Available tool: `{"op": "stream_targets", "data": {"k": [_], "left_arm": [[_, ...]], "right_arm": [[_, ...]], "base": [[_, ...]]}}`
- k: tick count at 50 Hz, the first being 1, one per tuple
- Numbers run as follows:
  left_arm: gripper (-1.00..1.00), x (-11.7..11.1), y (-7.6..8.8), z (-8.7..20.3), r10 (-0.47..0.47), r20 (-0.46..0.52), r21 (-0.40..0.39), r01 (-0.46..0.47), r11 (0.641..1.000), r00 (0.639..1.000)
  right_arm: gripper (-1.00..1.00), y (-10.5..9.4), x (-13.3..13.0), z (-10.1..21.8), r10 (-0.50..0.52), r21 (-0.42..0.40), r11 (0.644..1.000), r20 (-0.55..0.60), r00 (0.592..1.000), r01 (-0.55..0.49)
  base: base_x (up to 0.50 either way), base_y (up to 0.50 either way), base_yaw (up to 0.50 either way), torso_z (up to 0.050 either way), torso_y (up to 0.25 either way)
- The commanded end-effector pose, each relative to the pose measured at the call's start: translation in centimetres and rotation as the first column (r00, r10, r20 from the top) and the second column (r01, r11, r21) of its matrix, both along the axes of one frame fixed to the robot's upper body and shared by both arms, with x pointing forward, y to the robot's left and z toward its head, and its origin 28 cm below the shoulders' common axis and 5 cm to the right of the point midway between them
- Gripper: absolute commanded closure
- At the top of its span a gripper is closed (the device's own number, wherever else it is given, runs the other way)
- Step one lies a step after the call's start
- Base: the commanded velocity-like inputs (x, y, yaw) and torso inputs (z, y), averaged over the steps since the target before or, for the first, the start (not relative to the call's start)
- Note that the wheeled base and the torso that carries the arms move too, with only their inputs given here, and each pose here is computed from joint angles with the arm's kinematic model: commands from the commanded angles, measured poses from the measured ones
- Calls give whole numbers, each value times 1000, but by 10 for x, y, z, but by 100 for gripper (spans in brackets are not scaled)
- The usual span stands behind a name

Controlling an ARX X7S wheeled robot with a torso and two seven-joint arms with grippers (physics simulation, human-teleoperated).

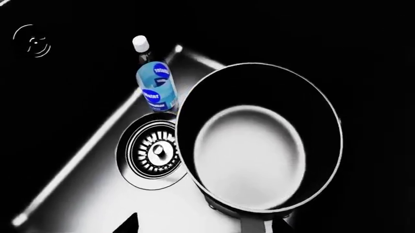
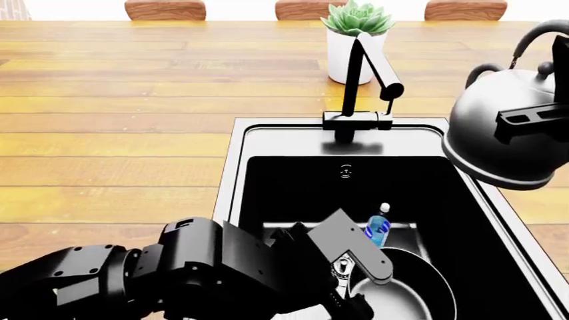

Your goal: Pick the teapot and pot and place them in the sink. Then turn on the water.

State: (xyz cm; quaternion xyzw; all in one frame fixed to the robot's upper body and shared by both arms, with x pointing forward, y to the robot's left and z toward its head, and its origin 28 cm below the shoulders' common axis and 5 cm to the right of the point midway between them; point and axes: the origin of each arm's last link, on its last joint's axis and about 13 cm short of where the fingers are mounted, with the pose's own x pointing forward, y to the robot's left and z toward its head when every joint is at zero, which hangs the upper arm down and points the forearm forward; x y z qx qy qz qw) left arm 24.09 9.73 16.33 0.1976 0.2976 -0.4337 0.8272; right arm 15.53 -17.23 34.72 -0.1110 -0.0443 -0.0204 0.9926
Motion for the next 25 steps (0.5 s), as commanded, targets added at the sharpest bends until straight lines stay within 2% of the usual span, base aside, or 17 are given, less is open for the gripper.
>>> {"op": "stream_targets", "data": {"k": [1, 6, 10, 18, 25], "left_arm": [[-100, -2, -1, -10, -20, -34, 20, 21, 1000, 999], [-100, -1, 0, -9, -17, -34, 17, 18, 1000, 999], [-100, -1, 1, 0, -15, -22, -14, 14, 1000, 1000], [-100, 0, 13, 47, 17, 70, -166, -5, 986, 997], [-100, 0, 31, 88, 93, 182, -291, -37, 956, 979]], "right_arm": [[100, -4, -3, 12, -52, 12, 999, 104, 993, 51], [100, -4, -2, 12, -51, 13, 999, 103, 993, 50], [100, -3, -2, 11, -48, 13, 999, 100, 994, 47], [100, -1, -1, 7, -33, 13, 999, 89, 995, 32], [100, 4, 0, -4, -9, 13, 1000, 66, 998, 8]], "base": [[0, 0, 0, 0, 0], [0, 0, 0, 0, 0], [0, 0, 0, 0, 0], [0, 0, 0, 0, 3], [0, 0, 0, 0, 1]]}}
